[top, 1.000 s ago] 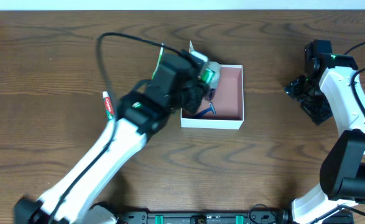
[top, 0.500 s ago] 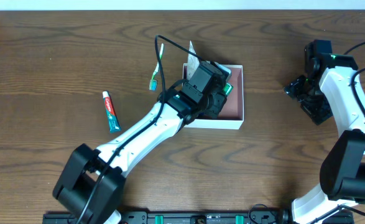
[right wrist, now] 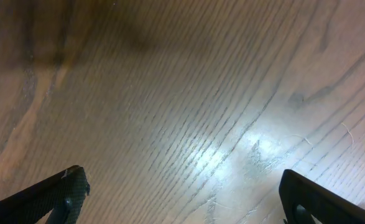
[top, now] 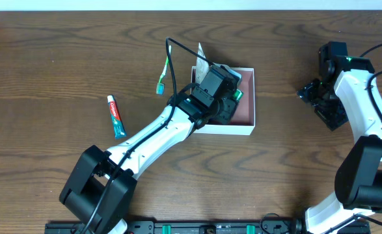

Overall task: Pack container
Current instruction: 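Lower the Dettol box into the box and open the left gripper, then move the left gripper back left toward the Colgate tube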

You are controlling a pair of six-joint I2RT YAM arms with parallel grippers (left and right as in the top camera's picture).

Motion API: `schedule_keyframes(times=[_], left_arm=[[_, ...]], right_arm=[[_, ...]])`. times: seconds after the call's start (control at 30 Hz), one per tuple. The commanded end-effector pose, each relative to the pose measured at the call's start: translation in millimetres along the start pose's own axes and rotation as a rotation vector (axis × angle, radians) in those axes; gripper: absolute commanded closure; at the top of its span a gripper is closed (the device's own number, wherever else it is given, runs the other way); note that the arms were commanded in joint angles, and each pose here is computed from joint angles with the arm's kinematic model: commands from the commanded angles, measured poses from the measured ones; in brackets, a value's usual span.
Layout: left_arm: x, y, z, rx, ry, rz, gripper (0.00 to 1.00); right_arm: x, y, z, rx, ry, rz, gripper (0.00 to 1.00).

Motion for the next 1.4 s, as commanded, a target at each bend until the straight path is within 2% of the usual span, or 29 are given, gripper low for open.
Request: schedule_keyframes(times=[0.0, 0.07, 0.13, 0.37, 0.53, 0.73, 0.83, 0.9, 1.03, 1.17, 1.23, 1.37], left_arm=[[-1.5, -7.7, -1.3, -0.004, 0.005, -0.027, 0.33], [-1.5, -8.7, -1.6, -0.003, 0.006, -0.034, 0.3], [-1.6, -9.7, -1.8, -0.002, 0.008, -0.041, 0.23], [-6.9, -12.6, -3.1, -0.019, 0.014, -0.059, 0.22], [-38.2, -23.5, -14.0, -0.021, 0.101, -0.122, 0.22], [-93.2, -32.6, -19.2, -0.011, 0.121, -0.22, 0.21], [-124.8, -30.0, -15.1, -0.021, 0.108, -0.244, 0.07], [-141.7, -24.5, -6.7, -0.041, 0.044, -0.243, 0.01], [-171.6, -5.2, 25.7, -0.124, -0.239, -0.211, 0.02], [-193.7, 17.4, 69.8, -0.434, -0.562, -0.195, 0.02], [-196.5, 25.6, 86.0, -0.512, -0.608, -0.156, 0.02], [-189.9, 35.7, 108.8, -0.564, -0.664, -0.091, 0.02]], right_arm=[[1.2, -3.2, -0.6, 0.002, 0.009, -0.007, 0.01], [1.2, -3.2, -0.6, 0.002, 0.009, -0.007, 0.01], [1.2, -3.2, -0.6, 0.002, 0.009, -0.007, 0.01], [1.1, -3.2, -0.5, 0.002, 0.009, -0.007, 0.01], [1.2, -3.2, -0.6, 0.001, 0.009, -0.007, 0.01], [1.1, -3.1, -0.5, 0.002, 0.009, -0.007, 0.01], [1.1, -3.0, -0.4, 0.001, 0.009, -0.007, 0.01], [1.1, -3.0, -0.4, 0.001, 0.009, -0.007, 0.01], [1.1, -3.0, -0.4, 0.001, 0.009, -0.007, 0.01], [1.1, -3.0, -0.4, 0.001, 0.009, -0.007, 0.01], [1.1, -3.0, -0.4, 0.001, 0.009, -0.007, 0.01], [1.1, -3.0, -0.4, 0.001, 0.009, -0.007, 0.01]])
Point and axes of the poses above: each gripper's point midway between its finger pads, its own x axis out along the fingers, its own z axis along the line the jaws close on, y = z × x, the point moved 10 cm from there along -x, back along the fingers, and after that the axes turned 4 degrees about -x, right-handed, at the moved point
